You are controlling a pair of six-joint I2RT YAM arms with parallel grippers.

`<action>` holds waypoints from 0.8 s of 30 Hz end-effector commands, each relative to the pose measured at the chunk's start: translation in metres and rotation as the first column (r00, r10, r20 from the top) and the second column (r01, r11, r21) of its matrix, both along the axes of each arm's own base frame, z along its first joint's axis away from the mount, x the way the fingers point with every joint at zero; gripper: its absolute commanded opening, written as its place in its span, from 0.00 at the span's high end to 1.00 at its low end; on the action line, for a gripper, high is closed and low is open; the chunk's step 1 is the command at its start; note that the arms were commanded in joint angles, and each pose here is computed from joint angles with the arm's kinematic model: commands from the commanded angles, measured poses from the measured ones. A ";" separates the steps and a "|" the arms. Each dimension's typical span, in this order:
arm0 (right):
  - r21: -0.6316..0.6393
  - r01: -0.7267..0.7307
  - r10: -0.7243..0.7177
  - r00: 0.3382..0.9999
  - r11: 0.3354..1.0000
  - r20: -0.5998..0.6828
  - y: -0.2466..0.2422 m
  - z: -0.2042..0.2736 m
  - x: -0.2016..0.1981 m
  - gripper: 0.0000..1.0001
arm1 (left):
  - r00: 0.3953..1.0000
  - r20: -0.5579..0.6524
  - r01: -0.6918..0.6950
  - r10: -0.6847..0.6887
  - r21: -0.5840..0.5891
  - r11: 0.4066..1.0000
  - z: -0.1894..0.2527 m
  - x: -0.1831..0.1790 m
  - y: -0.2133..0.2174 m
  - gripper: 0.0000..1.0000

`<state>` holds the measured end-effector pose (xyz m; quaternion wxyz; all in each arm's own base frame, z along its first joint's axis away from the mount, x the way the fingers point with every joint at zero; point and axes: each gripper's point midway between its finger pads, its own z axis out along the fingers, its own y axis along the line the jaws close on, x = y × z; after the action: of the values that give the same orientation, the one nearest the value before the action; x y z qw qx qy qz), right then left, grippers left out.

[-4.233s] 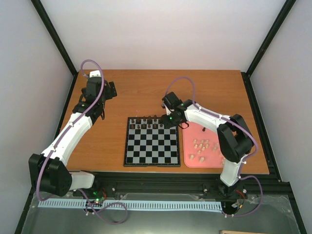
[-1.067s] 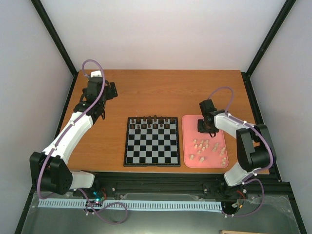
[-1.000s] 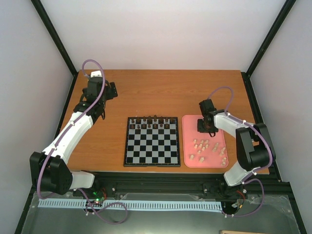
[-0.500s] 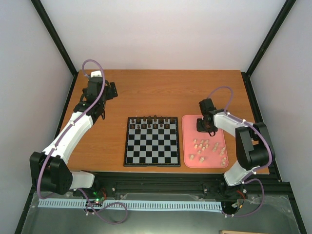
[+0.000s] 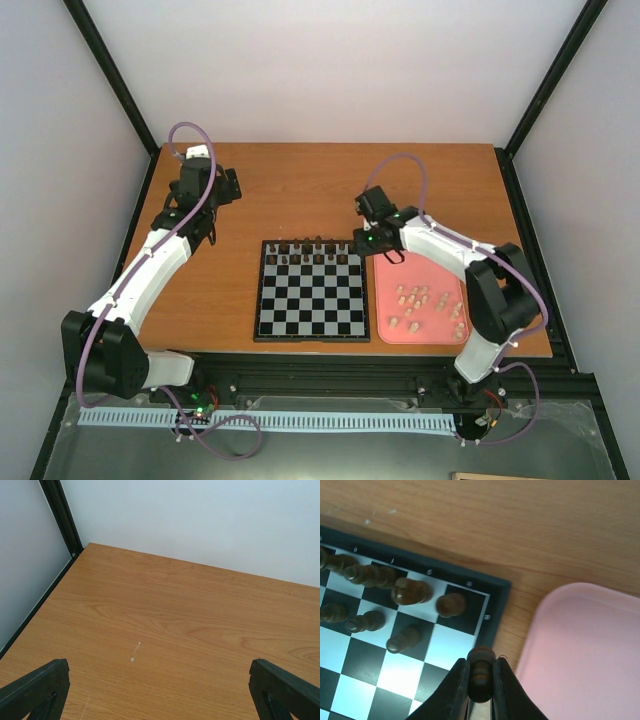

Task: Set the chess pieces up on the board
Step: Place the chess piece on the chessboard.

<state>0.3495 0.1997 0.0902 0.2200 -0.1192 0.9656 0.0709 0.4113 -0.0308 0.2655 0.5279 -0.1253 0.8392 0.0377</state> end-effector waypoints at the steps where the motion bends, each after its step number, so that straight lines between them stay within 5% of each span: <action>1: -0.009 -0.057 0.056 0.995 0.998 -0.081 0.025 -0.021 -0.012 0.93 | 0.999 0.047 -0.001 0.001 -0.004 1.000 0.020 0.005 -0.001 0.00; 24: -0.045 -0.107 0.100 0.986 0.993 -0.131 0.042 -0.046 -0.004 0.92 | 0.999 0.046 -0.008 0.008 0.003 1.000 0.020 0.005 0.000 0.00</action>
<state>0.3397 0.2353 0.0413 0.1439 -0.1626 0.9739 0.0659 0.4113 -0.0301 0.2658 0.5283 -0.1264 0.8387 0.0396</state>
